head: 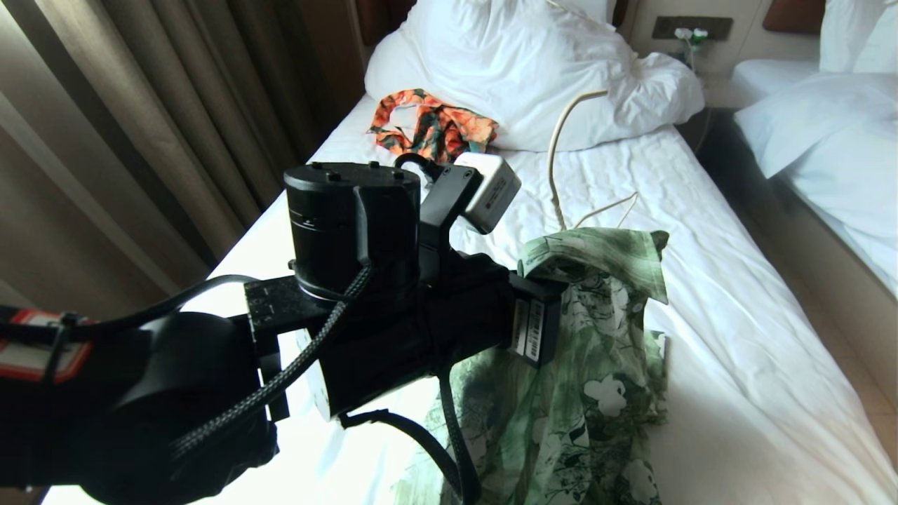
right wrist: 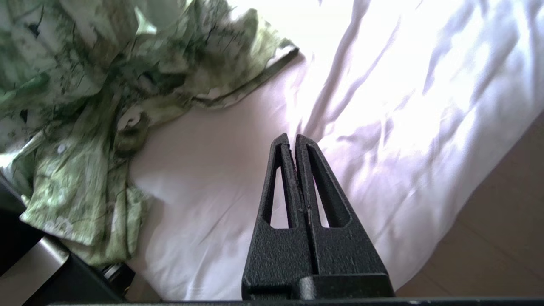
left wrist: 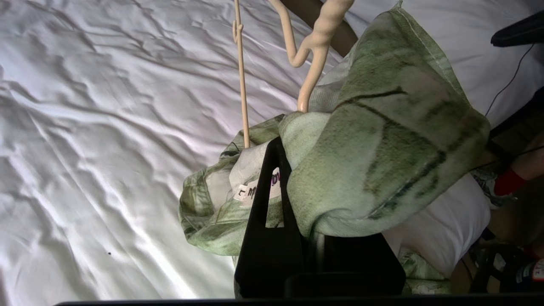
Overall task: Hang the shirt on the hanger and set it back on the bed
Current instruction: Hook the other side of the shirt onto the hanger
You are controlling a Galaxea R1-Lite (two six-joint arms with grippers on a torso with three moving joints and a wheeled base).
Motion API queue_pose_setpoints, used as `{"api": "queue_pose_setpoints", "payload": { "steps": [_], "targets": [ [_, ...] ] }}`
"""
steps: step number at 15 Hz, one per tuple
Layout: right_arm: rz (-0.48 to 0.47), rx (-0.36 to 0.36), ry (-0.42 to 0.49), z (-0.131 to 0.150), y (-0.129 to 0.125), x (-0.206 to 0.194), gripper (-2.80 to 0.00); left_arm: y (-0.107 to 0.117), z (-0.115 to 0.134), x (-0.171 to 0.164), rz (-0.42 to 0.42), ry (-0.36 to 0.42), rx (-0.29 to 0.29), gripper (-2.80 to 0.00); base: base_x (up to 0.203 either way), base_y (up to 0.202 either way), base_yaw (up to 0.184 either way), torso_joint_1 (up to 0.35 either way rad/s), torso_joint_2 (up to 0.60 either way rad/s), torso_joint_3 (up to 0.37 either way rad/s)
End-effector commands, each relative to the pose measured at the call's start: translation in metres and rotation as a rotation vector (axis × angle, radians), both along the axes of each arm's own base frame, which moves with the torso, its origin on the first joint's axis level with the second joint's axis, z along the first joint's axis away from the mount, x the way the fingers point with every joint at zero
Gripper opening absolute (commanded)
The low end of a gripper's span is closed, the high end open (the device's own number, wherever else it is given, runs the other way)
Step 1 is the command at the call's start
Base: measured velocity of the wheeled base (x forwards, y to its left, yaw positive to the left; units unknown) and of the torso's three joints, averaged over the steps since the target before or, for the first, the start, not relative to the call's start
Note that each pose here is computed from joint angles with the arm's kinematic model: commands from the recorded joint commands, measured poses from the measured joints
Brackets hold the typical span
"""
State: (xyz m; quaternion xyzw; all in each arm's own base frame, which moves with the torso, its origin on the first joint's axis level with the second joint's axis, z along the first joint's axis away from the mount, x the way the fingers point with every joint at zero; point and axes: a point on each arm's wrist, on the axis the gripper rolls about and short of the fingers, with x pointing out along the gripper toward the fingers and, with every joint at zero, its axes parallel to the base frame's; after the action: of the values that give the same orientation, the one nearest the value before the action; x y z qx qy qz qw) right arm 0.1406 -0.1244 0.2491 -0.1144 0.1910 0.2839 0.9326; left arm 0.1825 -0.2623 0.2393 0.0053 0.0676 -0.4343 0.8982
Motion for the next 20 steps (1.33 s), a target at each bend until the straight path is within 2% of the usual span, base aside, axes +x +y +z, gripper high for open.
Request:
{"api": "queue_pose_setpoints", "payload": {
  "steps": [1,2,4,6,7,9,10,14,18,20],
  "targets": [
    [-0.005,0.031,-0.022,0.025,-0.011,0.018,-2.8,0.0,0.001,0.0,0.001,-0.002,-0.004,-2.8,0.0,0.0,0.0,0.0,0.0,0.0],
    [-0.014,0.088,-0.018,0.038,-0.011,0.021,-2.8,-0.001,0.0,0.0,-0.001,0.0,-0.001,-2.8,0.0,0.0,0.0,0.0,0.0,0.0],
    [-0.025,0.257,0.041,0.056,-0.008,0.025,-2.8,-0.001,-0.001,0.0,-0.002,0.001,0.0,-2.8,0.0,0.0,0.0,0.0,0.0,0.0],
    [-0.024,0.423,0.151,0.061,-0.005,0.034,-2.8,-0.002,-0.002,0.0,-0.005,0.002,0.003,-2.8,0.0,0.0,0.0,0.0,0.0,0.0],
    [-0.019,0.471,0.214,0.06,0.0,0.039,-2.8,-0.003,-0.003,0.0,-0.007,0.004,0.007,-2.8,0.0,0.0,0.0,0.0,0.0,0.0],
    [-0.065,0.465,0.331,0.056,0.006,0.044,-2.8,-0.002,-0.003,0.0,-0.004,0.003,0.006,-2.8,0.0,0.0,0.0,0.0,0.0,0.0],
    [-0.095,0.499,0.386,0.057,0.011,0.042,-2.8,-0.002,-0.003,0.0,-0.004,0.003,0.006,-2.8,0.0,0.0,0.0,0.0,0.0,0.0],
    [-0.165,0.587,0.492,0.066,0.03,0.03,-2.8,-0.003,-0.002,0.001,-0.004,0.001,0.006,-2.8,0.0,0.0,0.0,0.0,0.0,0.0],
    [-0.291,0.662,0.707,0.043,0.023,0.048,-2.8,-0.002,-0.001,0.0,-0.004,-0.002,0.003,-2.8,0.0,0.0,0.0,0.0,0.0,0.0],
    [-0.319,0.668,0.802,0.031,0.028,0.052,-2.8,-0.003,-0.002,0.0,-0.006,-0.002,0.004,-2.8,0.0,0.0,0.0,0.0,0.0,0.0]
  ]
}}
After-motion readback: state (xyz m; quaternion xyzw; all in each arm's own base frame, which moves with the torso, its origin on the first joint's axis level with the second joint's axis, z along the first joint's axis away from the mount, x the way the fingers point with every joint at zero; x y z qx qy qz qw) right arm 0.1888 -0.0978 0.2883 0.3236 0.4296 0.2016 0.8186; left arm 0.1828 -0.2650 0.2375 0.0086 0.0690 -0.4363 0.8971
